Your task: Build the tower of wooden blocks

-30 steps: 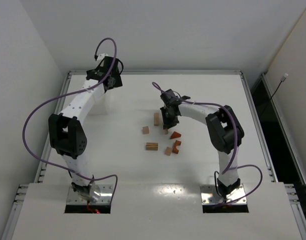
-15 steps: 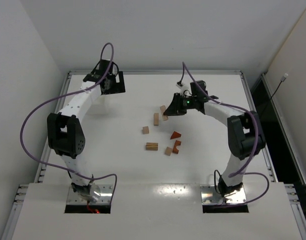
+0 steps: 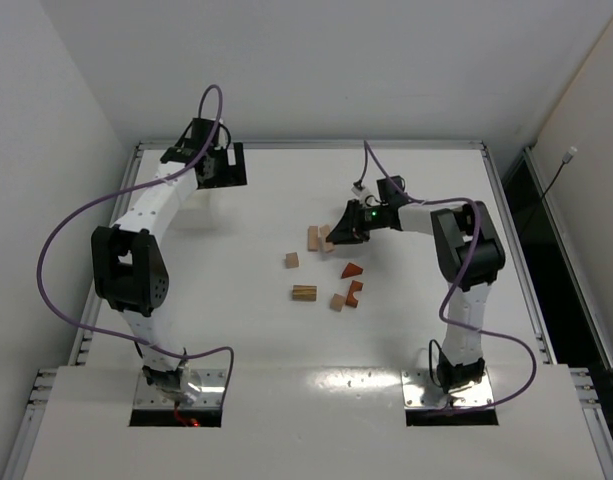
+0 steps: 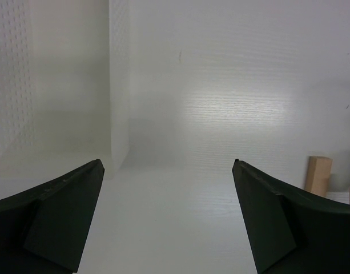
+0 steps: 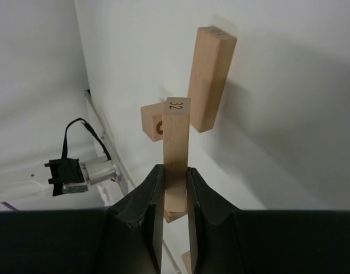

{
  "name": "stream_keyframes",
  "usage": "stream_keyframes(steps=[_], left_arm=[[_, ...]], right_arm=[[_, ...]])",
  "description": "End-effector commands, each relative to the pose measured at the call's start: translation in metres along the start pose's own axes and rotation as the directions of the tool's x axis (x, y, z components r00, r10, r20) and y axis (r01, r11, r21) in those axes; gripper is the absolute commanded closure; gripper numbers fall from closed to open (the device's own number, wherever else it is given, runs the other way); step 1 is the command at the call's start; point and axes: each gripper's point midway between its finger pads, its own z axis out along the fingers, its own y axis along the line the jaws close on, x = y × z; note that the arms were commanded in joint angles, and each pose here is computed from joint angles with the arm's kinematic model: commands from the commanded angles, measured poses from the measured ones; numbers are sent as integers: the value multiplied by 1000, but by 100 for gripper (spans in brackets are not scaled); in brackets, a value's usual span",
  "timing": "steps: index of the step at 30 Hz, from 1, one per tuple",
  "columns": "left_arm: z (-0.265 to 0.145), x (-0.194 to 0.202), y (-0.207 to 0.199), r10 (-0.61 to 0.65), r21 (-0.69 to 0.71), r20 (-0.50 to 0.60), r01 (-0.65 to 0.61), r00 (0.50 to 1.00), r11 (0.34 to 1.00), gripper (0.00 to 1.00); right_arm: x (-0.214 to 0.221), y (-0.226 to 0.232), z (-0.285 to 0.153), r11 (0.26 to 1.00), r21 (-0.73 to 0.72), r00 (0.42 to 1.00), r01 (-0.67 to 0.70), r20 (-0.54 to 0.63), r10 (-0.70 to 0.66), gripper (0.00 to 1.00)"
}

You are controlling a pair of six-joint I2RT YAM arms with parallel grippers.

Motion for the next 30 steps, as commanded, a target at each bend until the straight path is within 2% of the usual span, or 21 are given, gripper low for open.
stream_keyframes(steps=[1, 22, 27, 30], left_arm=[[-11, -15, 1, 1, 11, 57, -2, 998, 1000, 6], [2, -9, 2, 5, -4, 32, -4, 999, 1000, 6], [4, -10, 2, 5, -4, 32, -4, 999, 1000, 6], [7, -8, 2, 6, -6, 23, -5, 1000, 1000, 6]], right_arm=[[-24, 8, 3, 999, -30, 999, 42, 34, -41, 100], [-33, -34, 26, 994, 93, 998, -53, 38, 49, 100], [-31, -40, 28, 987, 139, 996, -77, 45, 72, 90], [-30, -43, 27, 982, 164, 995, -94, 44, 88, 79]])
